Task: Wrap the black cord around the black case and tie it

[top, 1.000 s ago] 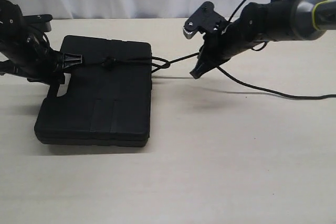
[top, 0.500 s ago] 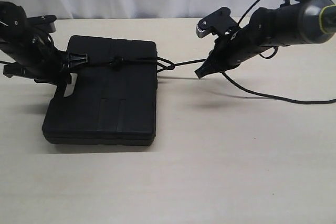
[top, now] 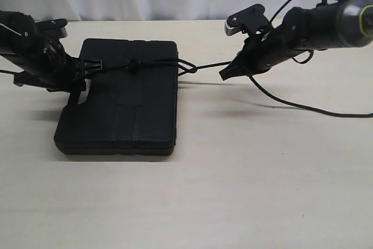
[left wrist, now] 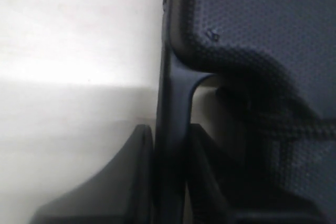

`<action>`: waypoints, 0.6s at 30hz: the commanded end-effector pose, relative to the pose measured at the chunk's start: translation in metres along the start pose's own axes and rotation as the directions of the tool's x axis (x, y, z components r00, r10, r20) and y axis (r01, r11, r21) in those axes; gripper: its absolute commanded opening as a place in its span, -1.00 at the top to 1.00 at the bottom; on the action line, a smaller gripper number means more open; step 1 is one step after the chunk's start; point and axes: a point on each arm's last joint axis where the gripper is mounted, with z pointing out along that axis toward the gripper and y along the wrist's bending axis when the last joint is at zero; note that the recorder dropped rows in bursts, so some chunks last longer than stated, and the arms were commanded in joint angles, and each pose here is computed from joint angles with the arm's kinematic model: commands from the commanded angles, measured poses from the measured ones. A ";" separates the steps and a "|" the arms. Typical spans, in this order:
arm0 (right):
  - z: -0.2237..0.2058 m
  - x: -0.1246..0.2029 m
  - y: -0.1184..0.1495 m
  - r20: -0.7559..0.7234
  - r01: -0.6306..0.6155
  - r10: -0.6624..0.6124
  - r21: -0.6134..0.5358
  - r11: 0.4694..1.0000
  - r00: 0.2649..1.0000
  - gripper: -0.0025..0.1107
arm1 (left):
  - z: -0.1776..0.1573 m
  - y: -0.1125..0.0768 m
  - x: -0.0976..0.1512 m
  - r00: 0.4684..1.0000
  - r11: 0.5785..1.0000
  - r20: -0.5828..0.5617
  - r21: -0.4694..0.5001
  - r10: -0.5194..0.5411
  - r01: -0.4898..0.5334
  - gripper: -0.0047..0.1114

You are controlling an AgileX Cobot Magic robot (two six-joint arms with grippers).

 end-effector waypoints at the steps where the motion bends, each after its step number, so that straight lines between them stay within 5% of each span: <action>1: -0.004 0.001 -0.022 0.032 -0.026 0.024 0.049 0.998 0.999 0.88 | -0.005 0.003 -0.011 0.996 1.000 0.083 0.016 -0.025 0.024 0.68; 8: -0.004 -0.001 -0.023 0.053 -0.027 0.024 0.059 0.998 0.998 0.88 | -0.006 -0.012 -0.013 0.990 0.999 0.138 0.046 0.007 -0.014 0.10; 18: -0.009 -0.009 -0.039 0.088 -0.133 0.126 0.077 0.988 0.988 0.88 | -0.044 -0.008 -0.041 0.984 0.993 0.136 -0.031 0.116 -0.112 0.06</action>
